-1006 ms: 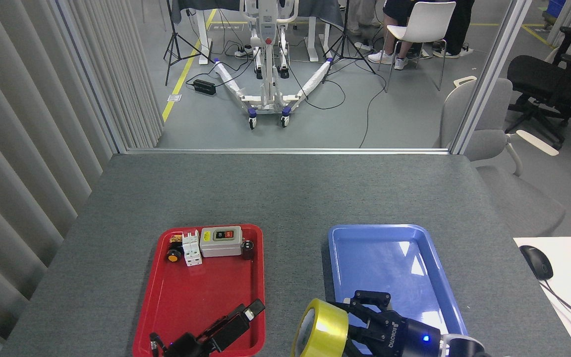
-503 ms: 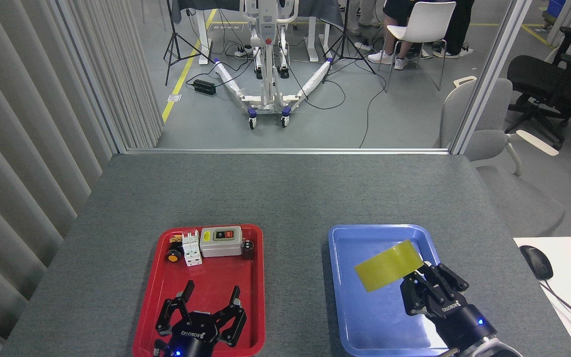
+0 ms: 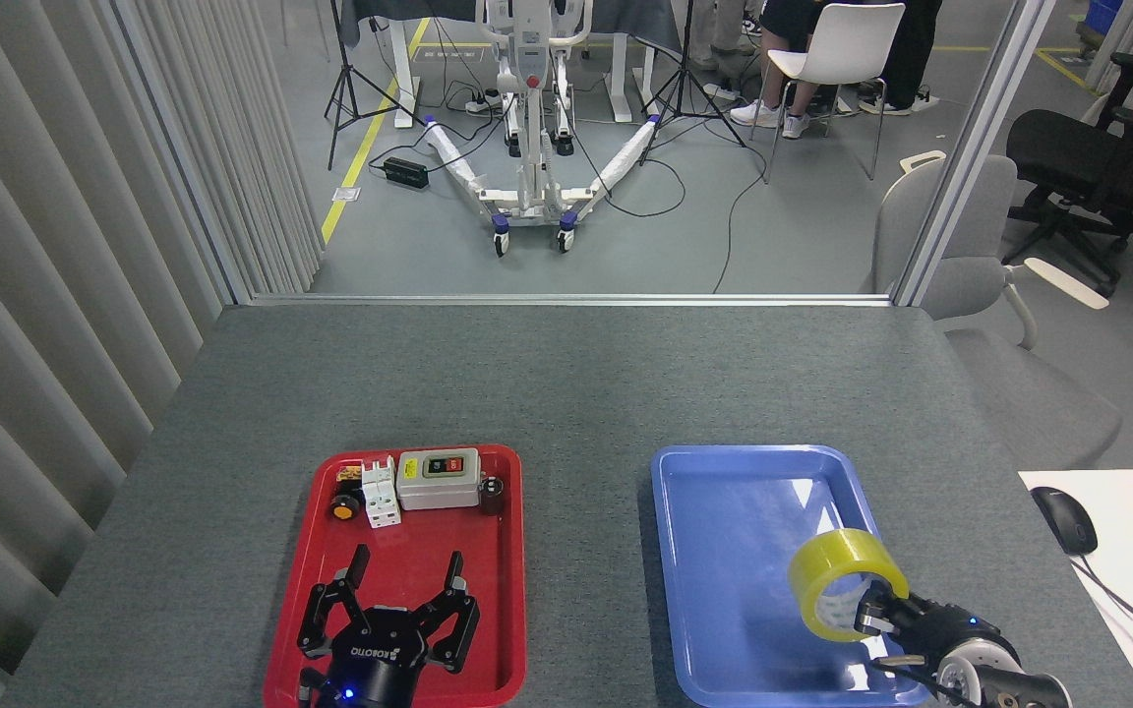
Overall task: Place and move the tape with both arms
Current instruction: 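Lower the tape roll into the blue tray with the right gripper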
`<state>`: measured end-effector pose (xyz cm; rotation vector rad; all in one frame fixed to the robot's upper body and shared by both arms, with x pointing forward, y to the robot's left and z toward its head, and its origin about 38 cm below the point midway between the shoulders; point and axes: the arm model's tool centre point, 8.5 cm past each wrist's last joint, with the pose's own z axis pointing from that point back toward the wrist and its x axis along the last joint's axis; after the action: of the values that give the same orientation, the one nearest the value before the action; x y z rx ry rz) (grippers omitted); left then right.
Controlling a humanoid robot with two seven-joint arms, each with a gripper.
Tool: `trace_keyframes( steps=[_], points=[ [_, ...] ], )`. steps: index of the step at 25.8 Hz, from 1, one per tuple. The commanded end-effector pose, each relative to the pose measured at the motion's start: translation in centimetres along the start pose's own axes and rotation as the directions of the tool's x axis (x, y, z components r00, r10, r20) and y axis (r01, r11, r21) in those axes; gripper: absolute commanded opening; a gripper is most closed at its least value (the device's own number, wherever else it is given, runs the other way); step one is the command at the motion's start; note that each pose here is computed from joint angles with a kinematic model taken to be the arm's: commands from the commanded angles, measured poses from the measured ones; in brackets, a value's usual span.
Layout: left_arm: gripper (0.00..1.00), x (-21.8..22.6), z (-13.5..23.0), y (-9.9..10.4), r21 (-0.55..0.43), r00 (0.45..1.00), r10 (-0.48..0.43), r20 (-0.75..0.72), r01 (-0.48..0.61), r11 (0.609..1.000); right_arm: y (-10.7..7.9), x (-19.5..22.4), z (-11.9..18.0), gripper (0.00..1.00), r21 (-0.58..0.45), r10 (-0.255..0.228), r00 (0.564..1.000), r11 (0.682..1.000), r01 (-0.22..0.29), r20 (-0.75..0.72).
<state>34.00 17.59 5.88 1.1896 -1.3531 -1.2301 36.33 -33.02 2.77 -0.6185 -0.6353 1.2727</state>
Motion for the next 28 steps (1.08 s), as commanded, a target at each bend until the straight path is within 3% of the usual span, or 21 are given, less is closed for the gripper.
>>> trace_keyframes(
  steps=[1,3,10,19,24,28],
  points=[
    [1.0,-0.3,-0.2,0.2,0.007,1.0,-0.007,-0.002,0.007,1.0,0.1,-0.3,-1.5,0.22,0.078,-0.007,0.999,0.997,0.01,-0.043],
    [1.0,-0.4,-0.4,0.4,0.013,1.0,-0.009,-0.002,0.009,1.0,0.0,-0.3,-2.2,0.22,0.096,-0.034,0.999,0.995,0.037,-0.034],
    [1.0,-1.4,-0.4,0.4,0.016,1.0,-0.022,-0.019,0.023,1.0,-0.6,0.6,-2.7,0.25,0.1,-0.053,0.999,0.994,0.052,0.009],
    [1.0,-1.3,-0.4,0.6,0.021,1.0,-0.019,-0.019,0.02,1.0,-2.2,2.3,-2.9,0.35,0.036,-0.024,0.996,0.999,0.021,0.084],
    [1.0,-1.3,-0.7,0.9,0.031,1.0,-0.021,-0.02,0.021,0.999,-3.2,2.8,-2.9,0.49,0.004,-0.024,0.995,1.0,0.023,0.096],
    [1.0,-1.5,-1.1,1.3,0.042,0.999,-0.024,-0.02,0.025,0.999,-3.2,3.0,-2.9,0.5,0.003,-0.024,0.995,1.0,0.024,0.1]
  ],
)
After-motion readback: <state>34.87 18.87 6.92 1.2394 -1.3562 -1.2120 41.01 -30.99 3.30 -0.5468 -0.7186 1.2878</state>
